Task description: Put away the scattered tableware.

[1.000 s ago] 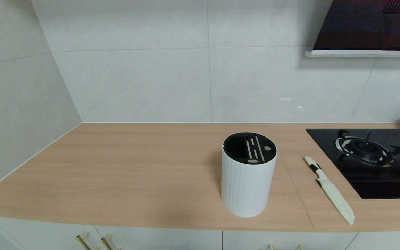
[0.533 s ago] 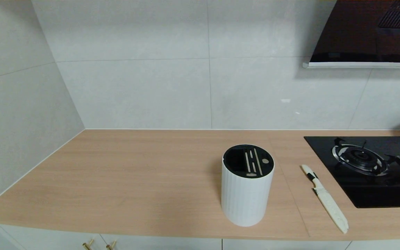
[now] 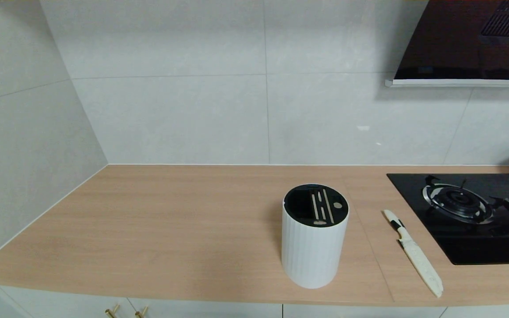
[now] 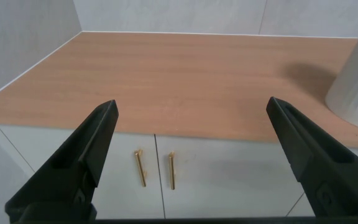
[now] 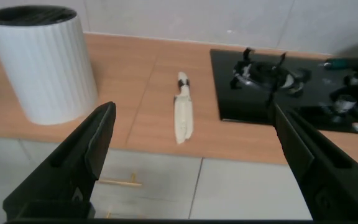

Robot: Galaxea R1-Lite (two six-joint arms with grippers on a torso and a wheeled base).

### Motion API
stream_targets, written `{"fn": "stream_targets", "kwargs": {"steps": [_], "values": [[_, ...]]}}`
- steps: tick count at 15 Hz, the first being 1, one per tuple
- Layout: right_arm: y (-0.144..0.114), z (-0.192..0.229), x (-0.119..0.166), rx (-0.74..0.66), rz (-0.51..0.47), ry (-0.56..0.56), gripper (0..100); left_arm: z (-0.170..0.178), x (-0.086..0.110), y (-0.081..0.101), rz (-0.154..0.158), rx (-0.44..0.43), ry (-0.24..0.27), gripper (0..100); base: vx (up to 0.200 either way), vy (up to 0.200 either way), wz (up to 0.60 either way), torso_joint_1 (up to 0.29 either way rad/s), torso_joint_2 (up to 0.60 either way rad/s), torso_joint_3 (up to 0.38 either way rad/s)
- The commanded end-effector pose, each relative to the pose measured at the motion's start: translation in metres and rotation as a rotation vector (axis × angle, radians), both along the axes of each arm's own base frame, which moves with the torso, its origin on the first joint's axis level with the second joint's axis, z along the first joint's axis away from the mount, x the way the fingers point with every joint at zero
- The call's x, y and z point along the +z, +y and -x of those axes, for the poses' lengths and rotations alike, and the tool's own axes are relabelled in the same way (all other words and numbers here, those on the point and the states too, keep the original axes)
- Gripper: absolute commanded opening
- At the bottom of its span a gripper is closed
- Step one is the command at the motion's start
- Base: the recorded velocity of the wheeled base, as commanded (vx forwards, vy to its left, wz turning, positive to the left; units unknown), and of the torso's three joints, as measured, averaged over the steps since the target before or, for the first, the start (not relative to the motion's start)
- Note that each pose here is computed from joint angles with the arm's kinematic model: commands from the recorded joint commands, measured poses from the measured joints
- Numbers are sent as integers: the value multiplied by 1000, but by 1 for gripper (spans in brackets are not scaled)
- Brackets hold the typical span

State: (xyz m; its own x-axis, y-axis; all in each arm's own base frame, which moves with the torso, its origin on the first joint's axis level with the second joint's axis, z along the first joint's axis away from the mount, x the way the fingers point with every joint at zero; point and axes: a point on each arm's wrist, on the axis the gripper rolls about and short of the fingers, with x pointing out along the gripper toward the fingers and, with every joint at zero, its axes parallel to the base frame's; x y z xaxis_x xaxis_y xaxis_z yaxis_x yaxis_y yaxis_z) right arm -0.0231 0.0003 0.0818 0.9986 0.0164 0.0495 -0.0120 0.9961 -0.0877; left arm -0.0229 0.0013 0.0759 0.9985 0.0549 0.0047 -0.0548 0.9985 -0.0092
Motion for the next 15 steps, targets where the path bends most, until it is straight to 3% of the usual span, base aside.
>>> {"fn": "stream_targets", "kwargs": {"steps": [1, 5, 8, 11, 15], "values": [[0, 4, 35, 23, -9, -54, 100, 0, 0, 0, 0, 0, 0, 100, 0, 0, 0, 0, 0, 0], [2, -35, 74, 97, -7, 162, 100, 0, 0, 0, 0, 0, 0, 100, 0, 0, 0, 0, 0, 0], [5, -92, 93, 112, -8, 388, 100, 0, 0, 0, 0, 0, 0, 100, 0, 0, 0, 0, 0, 0], [7, -145, 91, 107, -13, 509, 100, 0, 0, 0, 0, 0, 0, 100, 0, 0, 0, 0, 0, 0], [10, -226, 52, 91, -14, 624, 100, 0, 0, 0, 0, 0, 0, 100, 0, 0, 0, 0, 0, 0]]}}
